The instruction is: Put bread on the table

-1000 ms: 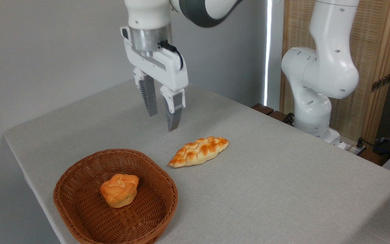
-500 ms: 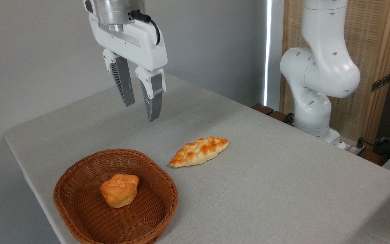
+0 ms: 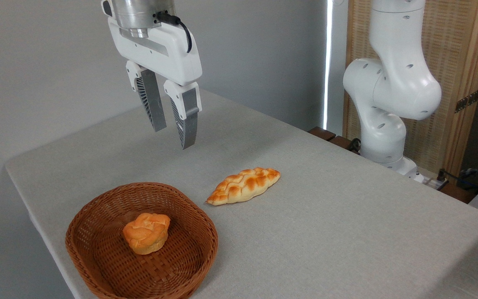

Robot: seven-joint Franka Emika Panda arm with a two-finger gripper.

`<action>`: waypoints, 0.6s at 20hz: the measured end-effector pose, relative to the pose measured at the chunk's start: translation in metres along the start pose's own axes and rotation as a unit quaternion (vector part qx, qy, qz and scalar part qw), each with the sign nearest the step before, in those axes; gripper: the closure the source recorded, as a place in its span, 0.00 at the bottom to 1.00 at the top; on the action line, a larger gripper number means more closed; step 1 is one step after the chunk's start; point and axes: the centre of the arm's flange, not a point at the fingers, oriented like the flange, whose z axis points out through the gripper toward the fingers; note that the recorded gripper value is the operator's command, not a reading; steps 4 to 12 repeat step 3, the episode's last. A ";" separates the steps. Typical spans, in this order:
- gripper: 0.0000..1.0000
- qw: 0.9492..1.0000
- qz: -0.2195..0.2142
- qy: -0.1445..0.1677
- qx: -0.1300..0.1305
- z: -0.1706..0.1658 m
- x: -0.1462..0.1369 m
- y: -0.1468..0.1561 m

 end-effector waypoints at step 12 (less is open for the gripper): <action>0.00 1.000 0.001 -0.008 0.012 0.000 -0.001 -0.002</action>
